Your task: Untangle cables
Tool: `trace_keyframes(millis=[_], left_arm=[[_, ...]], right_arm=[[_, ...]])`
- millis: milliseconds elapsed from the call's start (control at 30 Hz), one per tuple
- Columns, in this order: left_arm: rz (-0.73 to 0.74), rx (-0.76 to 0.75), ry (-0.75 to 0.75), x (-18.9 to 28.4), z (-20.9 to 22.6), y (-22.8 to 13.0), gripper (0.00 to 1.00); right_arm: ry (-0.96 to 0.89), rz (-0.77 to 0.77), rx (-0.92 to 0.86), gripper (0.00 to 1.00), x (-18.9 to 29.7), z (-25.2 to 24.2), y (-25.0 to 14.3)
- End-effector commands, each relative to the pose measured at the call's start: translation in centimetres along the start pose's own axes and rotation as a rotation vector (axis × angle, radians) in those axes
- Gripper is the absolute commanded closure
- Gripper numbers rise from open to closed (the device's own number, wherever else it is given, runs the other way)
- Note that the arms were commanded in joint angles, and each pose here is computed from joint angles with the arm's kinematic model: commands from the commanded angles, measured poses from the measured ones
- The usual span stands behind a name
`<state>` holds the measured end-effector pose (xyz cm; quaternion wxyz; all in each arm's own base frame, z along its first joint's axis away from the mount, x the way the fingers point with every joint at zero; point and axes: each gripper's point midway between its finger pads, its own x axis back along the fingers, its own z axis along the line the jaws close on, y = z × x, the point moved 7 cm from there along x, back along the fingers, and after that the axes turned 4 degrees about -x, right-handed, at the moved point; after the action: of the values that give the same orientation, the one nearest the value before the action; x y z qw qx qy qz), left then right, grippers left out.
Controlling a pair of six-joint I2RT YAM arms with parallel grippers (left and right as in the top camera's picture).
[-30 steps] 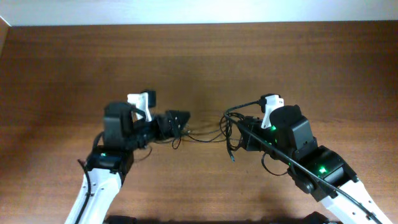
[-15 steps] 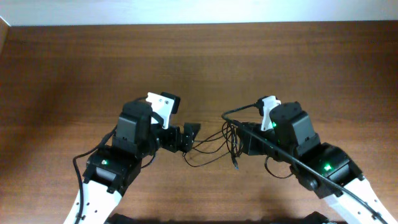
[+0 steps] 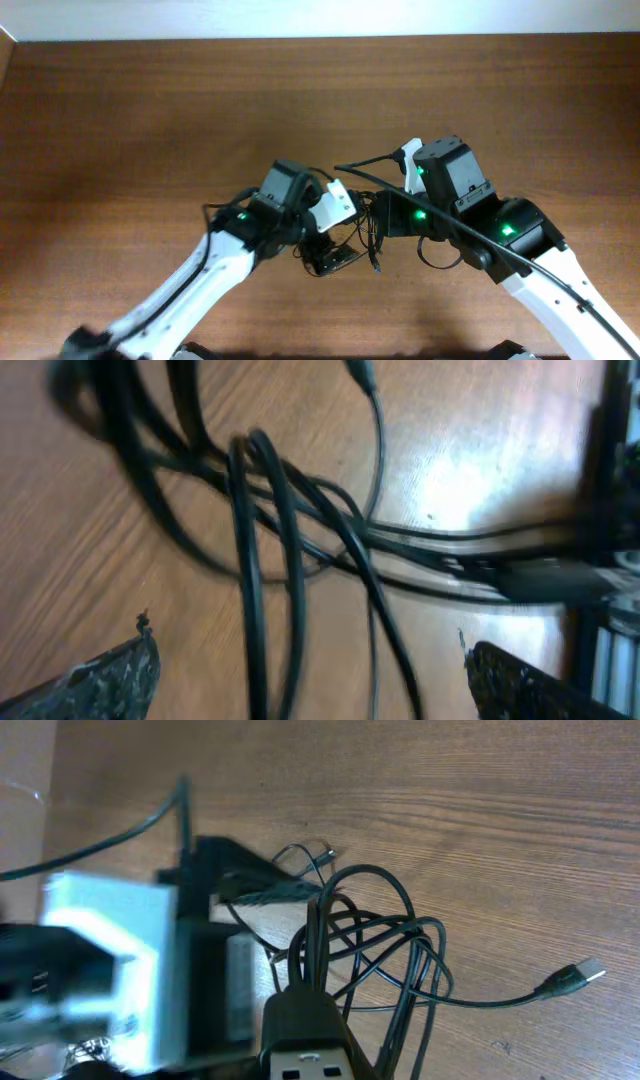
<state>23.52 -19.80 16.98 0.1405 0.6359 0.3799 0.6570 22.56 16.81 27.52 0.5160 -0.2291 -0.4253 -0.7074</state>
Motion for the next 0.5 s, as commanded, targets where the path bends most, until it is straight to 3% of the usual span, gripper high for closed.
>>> trace_keyframes(millis=[0,100,167,333,467], left_arm=[[-0.012,-0.029,-0.008,-1.8,1.0,0.1,1.00],[-0.076,0.069,0.053,0.2,2.0,1.5,1.00],[-0.185,0.147,0.141,4.3,2.8,2.9,1.00],[-0.517,0.332,0.371,15.5,2.9,4.7,1.00],[-0.622,0.439,0.515,20.7,2.4,2.9,1.00]], right_arm=[[0.018,-0.028,0.016,0.95,0.8,0.5,0.6],[-0.077,-0.062,0.007,0.96,0.6,-0.6,0.9],[-0.208,-0.074,-0.011,0.96,0.2,-2.2,0.9],[-0.256,0.099,-0.046,0.96,-3.3,-3.3,-0.1],[-0.526,0.065,-0.306,0.96,-3.7,-7.8,0.4]])
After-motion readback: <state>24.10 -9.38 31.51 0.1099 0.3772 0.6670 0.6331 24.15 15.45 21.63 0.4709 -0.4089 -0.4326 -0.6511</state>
